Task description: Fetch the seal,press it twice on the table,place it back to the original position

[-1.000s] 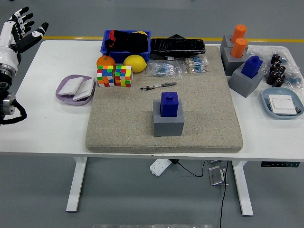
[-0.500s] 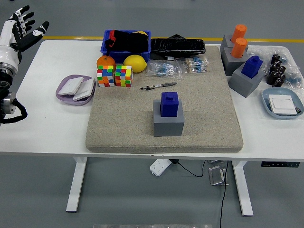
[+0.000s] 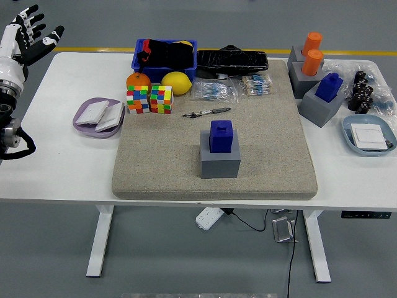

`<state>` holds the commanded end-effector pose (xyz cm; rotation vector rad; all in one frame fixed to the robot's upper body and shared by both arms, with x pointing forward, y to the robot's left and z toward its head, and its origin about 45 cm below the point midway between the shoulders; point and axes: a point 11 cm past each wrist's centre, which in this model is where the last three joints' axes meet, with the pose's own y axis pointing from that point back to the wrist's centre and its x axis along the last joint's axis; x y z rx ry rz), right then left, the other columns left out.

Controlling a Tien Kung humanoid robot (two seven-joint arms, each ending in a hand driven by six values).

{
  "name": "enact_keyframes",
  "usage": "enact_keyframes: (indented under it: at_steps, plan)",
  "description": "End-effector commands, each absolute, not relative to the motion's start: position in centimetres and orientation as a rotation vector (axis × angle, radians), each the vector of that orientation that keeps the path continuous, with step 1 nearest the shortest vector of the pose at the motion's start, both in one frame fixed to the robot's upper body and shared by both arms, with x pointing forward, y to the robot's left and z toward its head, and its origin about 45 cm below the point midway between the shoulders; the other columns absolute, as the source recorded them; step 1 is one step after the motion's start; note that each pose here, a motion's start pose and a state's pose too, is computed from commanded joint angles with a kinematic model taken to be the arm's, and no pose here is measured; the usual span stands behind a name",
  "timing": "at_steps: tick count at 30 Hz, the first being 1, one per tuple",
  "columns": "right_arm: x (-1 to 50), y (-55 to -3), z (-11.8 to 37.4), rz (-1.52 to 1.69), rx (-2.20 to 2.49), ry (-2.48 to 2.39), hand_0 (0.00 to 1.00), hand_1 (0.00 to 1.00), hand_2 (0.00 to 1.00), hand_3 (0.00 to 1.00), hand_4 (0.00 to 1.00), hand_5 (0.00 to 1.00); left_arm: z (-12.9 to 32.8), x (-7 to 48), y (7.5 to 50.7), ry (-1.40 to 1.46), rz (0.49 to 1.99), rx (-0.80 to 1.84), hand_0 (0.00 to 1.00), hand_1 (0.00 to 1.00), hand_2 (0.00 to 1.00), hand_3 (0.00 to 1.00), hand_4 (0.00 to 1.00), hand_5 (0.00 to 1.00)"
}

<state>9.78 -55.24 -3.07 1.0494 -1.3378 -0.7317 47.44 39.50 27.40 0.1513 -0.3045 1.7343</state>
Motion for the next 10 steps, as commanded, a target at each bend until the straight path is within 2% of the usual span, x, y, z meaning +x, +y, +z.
enact_keyframes:
  at_steps: [10]
  plan:
    - [9.93, -55.31, -2.96, -0.727, 1.051, -1.338, 0.937, 0.784, 0.789, 0.797, 0.848, 0.498, 27.75, 47.5, 39.51, -0.311, 1.734, 0.145, 0.898, 0.873, 0.902, 0.926, 0.805, 0.293]
